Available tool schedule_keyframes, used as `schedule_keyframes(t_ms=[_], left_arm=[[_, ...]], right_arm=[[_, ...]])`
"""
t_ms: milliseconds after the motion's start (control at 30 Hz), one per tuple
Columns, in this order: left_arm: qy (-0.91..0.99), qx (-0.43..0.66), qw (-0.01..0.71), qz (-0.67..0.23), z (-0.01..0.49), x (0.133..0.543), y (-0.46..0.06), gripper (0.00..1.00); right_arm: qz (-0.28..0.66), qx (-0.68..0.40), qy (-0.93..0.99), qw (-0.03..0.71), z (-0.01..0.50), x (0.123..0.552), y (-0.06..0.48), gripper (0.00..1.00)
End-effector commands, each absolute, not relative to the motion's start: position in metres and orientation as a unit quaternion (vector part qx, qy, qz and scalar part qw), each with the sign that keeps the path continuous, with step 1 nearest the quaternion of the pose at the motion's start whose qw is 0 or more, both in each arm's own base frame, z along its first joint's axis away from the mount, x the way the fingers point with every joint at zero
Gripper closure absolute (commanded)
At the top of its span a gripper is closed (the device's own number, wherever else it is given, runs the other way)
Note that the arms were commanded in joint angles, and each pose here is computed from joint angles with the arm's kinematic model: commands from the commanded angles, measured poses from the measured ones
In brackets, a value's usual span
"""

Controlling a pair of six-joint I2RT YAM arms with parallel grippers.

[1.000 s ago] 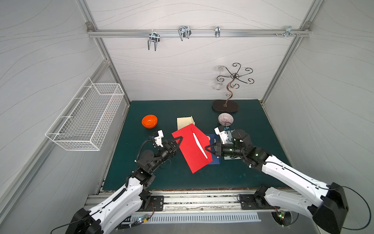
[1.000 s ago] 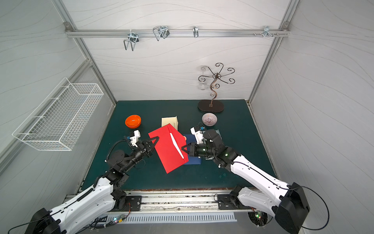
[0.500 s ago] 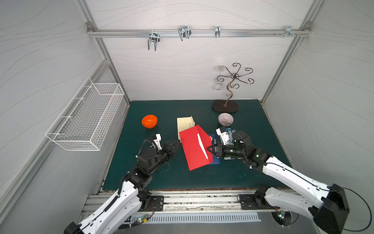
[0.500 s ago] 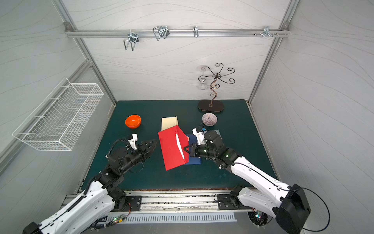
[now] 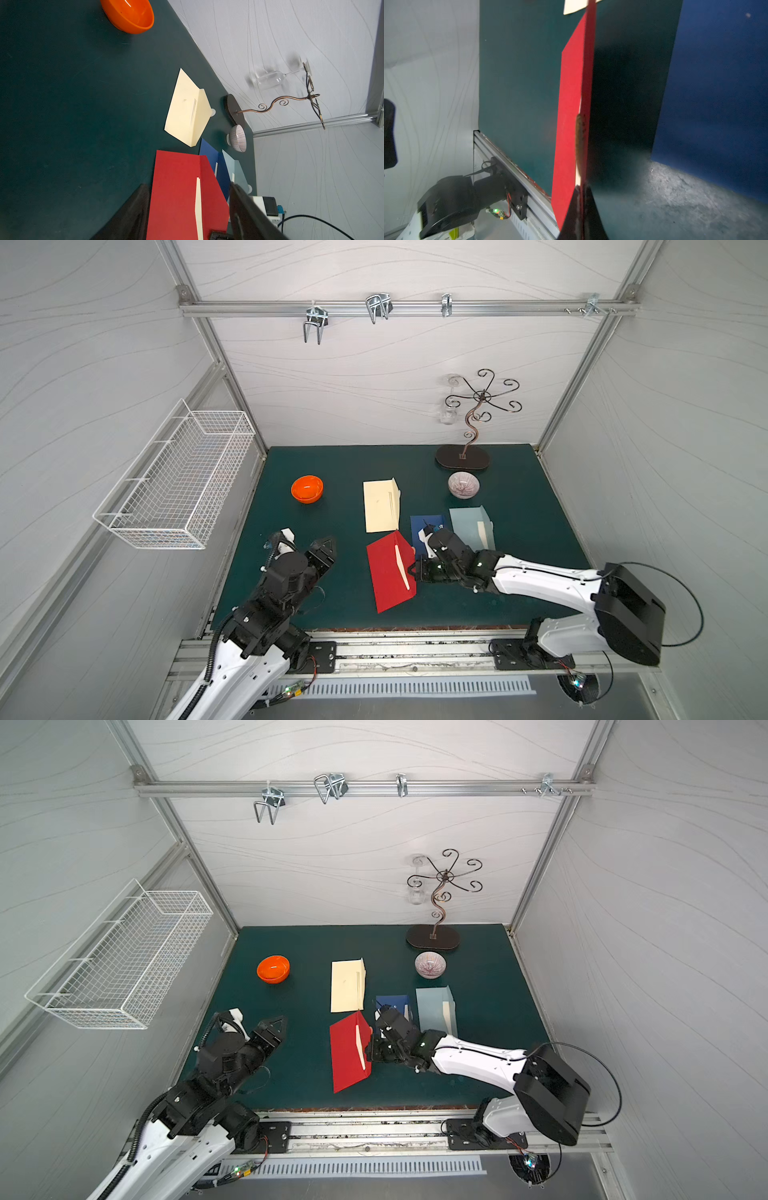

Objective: Open the envelope
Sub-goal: Place the envelope at the center of the board.

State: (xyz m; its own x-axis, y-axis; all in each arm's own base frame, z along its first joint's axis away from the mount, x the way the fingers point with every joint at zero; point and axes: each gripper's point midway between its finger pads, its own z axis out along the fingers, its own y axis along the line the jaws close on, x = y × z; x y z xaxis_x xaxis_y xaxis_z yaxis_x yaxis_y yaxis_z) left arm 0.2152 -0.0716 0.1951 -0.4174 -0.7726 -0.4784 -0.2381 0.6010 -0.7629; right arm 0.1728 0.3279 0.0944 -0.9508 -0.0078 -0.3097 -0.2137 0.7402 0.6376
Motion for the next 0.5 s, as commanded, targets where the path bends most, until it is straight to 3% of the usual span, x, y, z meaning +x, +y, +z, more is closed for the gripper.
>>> schedule_keyframes(t_ms=[0,467], left_arm=[[0.772,-0.339,0.442,-0.306,0.193,0.215,-0.064,0.35],[0.795,-0.282,0.423,-0.329,0.199,0.217,-0.088,0.35]], right_arm=[[0.360,0.000,0.919,0.159,0.086,0.184,0.331,1.00],[0.335,0.021,0.933,0.130,0.049,0.173,0.346,0.93]])
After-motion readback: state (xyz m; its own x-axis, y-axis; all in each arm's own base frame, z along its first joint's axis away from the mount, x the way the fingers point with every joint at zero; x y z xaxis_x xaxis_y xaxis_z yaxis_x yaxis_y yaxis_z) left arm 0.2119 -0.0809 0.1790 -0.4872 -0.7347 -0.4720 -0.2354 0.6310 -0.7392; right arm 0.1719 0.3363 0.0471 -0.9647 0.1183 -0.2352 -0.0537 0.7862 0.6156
